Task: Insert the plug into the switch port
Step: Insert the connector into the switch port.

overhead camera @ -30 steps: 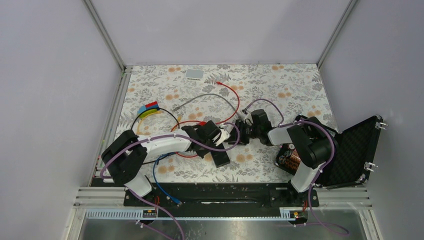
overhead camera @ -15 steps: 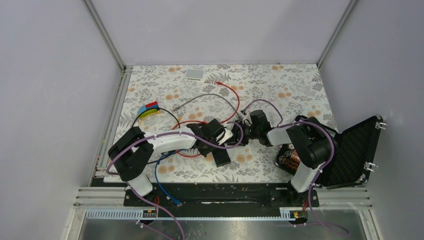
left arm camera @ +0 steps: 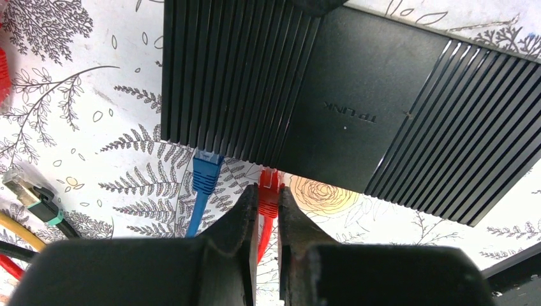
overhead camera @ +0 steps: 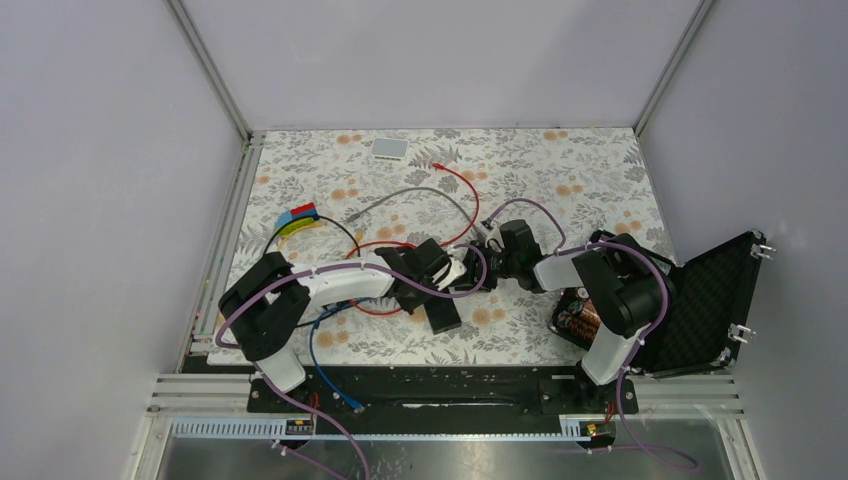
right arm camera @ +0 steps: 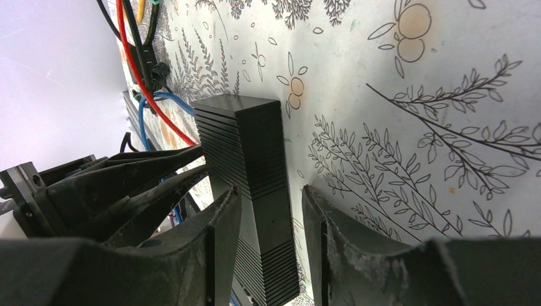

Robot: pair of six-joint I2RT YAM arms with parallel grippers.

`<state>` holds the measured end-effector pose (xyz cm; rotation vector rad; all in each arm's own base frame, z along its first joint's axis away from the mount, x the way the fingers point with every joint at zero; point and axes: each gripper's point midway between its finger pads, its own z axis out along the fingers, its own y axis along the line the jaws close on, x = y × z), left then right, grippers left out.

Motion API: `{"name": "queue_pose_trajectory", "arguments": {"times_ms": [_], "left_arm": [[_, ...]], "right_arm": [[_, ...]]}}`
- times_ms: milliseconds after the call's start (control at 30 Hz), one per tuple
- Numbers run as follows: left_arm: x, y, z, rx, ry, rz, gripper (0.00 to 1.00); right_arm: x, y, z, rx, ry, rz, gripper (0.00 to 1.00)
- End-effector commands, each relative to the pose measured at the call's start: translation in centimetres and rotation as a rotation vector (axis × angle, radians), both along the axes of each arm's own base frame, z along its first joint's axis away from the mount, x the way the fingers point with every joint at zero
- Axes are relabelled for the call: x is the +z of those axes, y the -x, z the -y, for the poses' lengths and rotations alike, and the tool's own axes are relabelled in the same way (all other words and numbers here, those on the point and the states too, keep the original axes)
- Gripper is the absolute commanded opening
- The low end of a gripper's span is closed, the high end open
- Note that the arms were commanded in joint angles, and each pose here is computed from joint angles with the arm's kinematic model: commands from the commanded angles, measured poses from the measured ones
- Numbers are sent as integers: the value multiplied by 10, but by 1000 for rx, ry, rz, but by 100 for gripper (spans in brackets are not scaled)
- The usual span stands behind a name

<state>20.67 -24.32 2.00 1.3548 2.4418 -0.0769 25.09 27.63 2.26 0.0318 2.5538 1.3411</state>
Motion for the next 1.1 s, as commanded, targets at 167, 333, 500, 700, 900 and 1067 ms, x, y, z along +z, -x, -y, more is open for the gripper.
{"name": "queue_pose_trajectory", "arguments": {"times_ms": [167,333,500,700,900,1067], "left_arm": [[14,-20,20,19,59,77,0],[17,-25,20,22,66,107,0],[23,-27,26,-14,94,124,0],[22,-19,28,-122,118,120,0],[24,-21,27,-158,115,140,0],[28,-26,34,-161,133,161,0]], "right_arm": [[-8,8,-7,44,2,-17,47],[-13,12,-11,73,8,-32,48],[-16,13,-14,83,6,-41,48],[-18,12,-15,96,5,-40,48],[-19,11,-17,105,7,-45,49],[-20,14,-19,131,8,-50,49]]}}
